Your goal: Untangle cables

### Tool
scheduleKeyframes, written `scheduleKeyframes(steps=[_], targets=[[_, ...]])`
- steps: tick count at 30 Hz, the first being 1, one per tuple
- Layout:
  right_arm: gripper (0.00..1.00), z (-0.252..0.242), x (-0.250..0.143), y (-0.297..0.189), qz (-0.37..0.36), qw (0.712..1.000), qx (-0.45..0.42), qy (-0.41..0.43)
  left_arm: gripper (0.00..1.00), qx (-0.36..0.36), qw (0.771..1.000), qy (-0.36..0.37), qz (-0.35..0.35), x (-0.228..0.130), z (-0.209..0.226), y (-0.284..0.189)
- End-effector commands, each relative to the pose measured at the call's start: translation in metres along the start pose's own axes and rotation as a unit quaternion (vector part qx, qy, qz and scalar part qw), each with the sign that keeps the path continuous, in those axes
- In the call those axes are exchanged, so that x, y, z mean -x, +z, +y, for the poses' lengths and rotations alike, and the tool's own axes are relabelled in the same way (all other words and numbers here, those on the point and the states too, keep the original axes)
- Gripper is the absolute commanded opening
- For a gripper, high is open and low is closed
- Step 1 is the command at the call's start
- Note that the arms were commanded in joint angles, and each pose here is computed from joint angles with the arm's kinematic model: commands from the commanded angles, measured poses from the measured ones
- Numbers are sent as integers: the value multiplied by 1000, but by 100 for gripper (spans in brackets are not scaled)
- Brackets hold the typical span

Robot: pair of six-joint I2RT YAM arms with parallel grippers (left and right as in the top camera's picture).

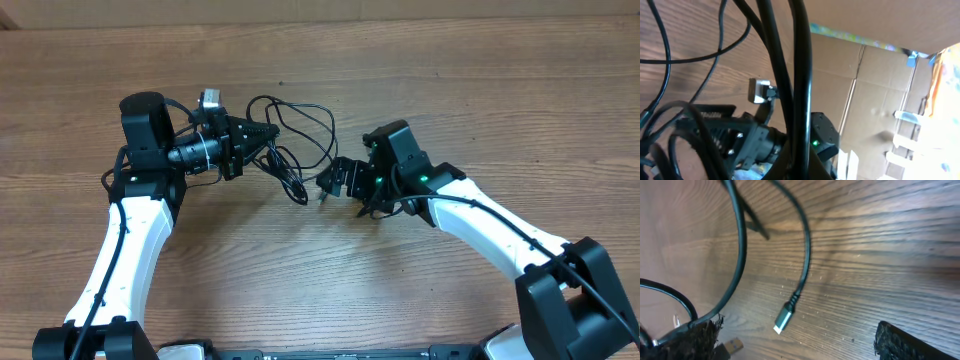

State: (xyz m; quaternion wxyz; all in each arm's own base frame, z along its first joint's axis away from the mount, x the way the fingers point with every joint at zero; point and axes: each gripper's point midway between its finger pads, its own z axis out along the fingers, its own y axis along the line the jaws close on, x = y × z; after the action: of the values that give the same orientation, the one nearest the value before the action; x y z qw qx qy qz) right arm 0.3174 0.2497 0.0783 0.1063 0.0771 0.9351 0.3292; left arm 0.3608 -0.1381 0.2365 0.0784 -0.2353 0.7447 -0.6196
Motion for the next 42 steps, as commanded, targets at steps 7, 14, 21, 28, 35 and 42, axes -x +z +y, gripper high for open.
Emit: scheduleKeyframes(steps=[7,14,21,28,35,42], targets=[[98,3,14,-3,-20,1000,14,11,4,1,999,38,-26,8,-6,-4],[100,20,29,-5,-50,998,46,9,4,0,1000,-10,14,-12,-8,10],[100,14,26,-4,-48,998,31,-29,4,-9,999,-19,25,-16,-15,12],[100,-44,-5,-6,5,995,-96,-27,4,-37,999,-11,22,-12,-32,8],[97,-75,-32,-16,55,984,-166,-10,4,-53,998,2,16,-7,-43,4],[97,-61,-25,-11,45,990,-131,-12,4,-53,998,3,20,-9,-43,4]])
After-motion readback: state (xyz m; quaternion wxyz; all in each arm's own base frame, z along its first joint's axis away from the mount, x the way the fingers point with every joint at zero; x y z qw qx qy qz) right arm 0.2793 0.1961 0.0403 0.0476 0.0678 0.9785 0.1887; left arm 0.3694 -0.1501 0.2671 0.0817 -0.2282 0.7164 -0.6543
